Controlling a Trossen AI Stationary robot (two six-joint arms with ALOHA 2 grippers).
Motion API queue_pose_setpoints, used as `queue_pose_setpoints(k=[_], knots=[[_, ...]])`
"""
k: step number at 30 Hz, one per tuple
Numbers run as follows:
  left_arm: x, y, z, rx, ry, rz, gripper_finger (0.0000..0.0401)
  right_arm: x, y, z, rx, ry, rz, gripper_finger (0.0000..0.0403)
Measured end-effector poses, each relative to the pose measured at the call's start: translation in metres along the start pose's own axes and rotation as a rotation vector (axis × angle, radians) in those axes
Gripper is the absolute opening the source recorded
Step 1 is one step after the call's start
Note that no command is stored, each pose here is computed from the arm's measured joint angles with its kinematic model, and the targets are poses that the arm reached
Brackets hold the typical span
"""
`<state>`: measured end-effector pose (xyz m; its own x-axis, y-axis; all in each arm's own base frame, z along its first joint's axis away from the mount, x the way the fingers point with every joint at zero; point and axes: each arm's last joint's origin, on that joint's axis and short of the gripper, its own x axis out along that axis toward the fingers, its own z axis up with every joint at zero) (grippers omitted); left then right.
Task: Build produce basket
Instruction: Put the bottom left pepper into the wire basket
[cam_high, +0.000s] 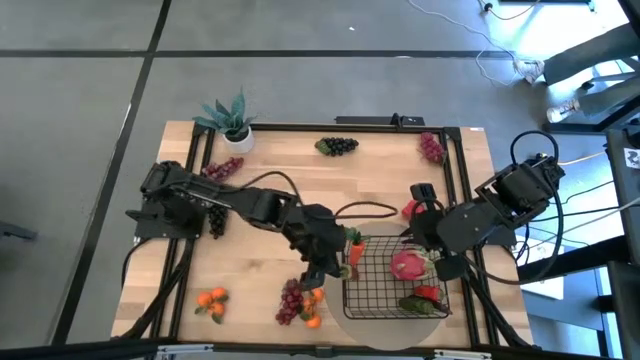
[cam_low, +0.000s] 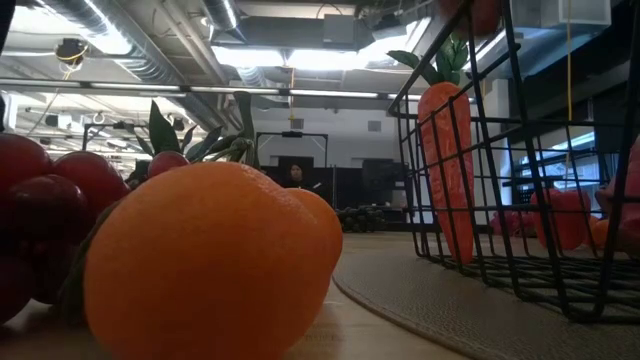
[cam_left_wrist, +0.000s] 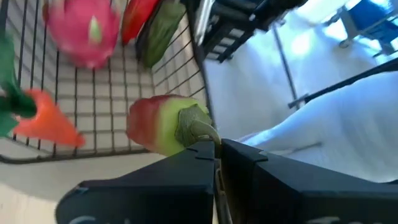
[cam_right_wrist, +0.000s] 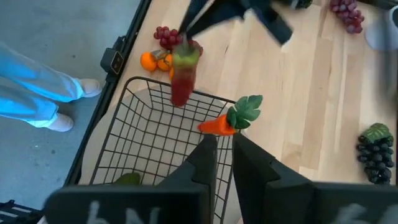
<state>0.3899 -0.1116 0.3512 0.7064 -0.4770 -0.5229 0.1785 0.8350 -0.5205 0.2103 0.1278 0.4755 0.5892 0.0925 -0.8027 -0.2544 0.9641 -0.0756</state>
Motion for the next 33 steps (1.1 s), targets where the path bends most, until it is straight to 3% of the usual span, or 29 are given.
queue_pose_setpoints(k=[5,18,33], knots=[[0.025,0.01,-0.002,-0.01,0.012,-0.023,0.0,0.0,0.0,0.0,-0.018,0.0,0.0,0.0038],[0.067,0.044,-0.013,-0.06,0.064,0.047,0.0,0.0,0.0,0.0,-0.044,0.0,0.002,0.0038],[0.069,0.066,-0.011,-0.094,0.067,0.11,0.0,0.0,0.0,0.0,-0.042,0.0,0.002,0.0038]])
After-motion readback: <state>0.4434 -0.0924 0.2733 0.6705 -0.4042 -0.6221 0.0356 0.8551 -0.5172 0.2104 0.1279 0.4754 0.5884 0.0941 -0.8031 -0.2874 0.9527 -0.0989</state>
